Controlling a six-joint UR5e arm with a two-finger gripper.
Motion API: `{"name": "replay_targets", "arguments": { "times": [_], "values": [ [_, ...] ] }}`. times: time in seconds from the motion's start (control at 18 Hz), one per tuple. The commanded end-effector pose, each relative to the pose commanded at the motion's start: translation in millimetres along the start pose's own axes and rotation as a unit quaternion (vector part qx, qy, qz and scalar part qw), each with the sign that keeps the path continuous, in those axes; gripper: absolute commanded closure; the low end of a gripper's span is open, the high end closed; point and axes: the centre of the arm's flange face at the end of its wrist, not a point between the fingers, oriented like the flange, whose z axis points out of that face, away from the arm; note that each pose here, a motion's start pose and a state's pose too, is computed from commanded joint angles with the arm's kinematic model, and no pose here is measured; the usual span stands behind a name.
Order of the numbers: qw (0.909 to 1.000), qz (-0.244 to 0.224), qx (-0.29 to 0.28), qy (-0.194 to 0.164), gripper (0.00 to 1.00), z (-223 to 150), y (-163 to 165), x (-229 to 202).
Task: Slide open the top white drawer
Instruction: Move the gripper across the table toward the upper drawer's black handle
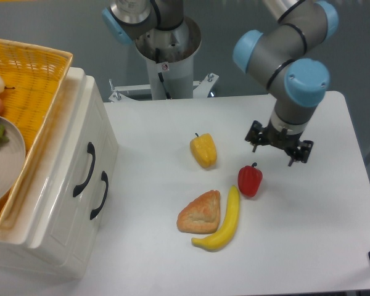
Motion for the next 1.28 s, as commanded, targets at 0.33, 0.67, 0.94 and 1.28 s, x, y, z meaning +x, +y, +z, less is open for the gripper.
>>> {"name": "replay_targets", "arguments": {
  "times": [0.33, 0.67, 0.94, 1.28],
  "values": [
    [0.9962, -0.073, 0.039, 0.027, 0.0, -16, -42, 64],
    [0.9935, -0.057, 0.063, 0.076, 0.0, -22, -64, 109],
    [0.9886, -0.043, 0.087, 0.114, 0.0, -38, -72, 140],
    [0.9854, -0.028, 0.095, 0.138, 0.0, -44, -87, 174]
  ]
}}
